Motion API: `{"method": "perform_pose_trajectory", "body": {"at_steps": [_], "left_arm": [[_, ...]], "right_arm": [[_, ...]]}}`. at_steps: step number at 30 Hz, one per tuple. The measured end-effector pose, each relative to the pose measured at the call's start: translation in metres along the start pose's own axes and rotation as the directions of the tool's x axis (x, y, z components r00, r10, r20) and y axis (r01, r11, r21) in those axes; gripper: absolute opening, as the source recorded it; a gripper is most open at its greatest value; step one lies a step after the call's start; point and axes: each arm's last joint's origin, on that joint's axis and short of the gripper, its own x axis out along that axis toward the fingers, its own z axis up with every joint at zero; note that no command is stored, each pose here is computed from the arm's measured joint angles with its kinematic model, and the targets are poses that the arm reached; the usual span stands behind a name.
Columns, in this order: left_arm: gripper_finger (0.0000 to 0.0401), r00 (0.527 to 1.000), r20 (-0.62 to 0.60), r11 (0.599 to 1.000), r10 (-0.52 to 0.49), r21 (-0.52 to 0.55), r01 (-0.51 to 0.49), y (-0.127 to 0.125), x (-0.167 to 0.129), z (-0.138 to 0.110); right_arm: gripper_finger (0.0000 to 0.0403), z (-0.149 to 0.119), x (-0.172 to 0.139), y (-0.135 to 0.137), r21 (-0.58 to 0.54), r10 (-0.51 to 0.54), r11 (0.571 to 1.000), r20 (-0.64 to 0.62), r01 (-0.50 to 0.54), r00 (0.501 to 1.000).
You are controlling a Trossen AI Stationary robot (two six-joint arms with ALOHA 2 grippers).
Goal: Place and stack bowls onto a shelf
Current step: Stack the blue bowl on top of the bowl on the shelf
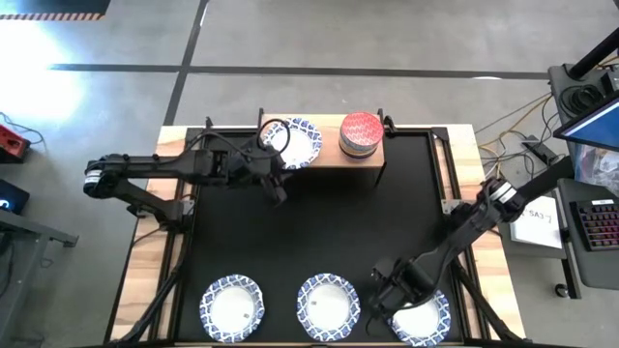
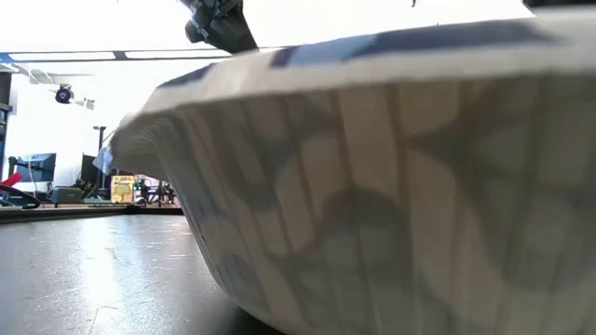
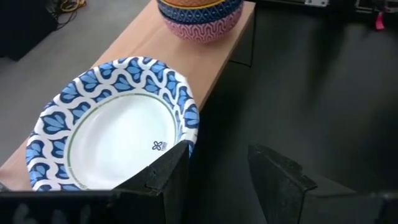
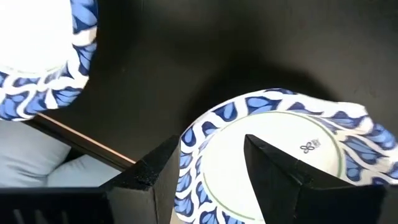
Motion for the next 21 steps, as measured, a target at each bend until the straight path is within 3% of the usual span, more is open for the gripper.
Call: {"method": "perform_pose_trajectory", "body": {"at_steps": [10,21], "left_arm": [[0.0149,1.0,-0.017,1.0,-0.006,0.019,0.006,-0.003,-0.001,-0.002],[0.0149,1.0,-0.03,1.0,-0.003,0.026,0.004,-0.003,0.001,-0.005]], "right_arm": [[0.0167,-0.009,0.022,0.004,0.005,-0.039,0.999,0.002,0.039,0.999],[0.0167,-0.024,0.036,0.011,0.119,0.014,0.993,0.032,-0.017,0.999]]}}
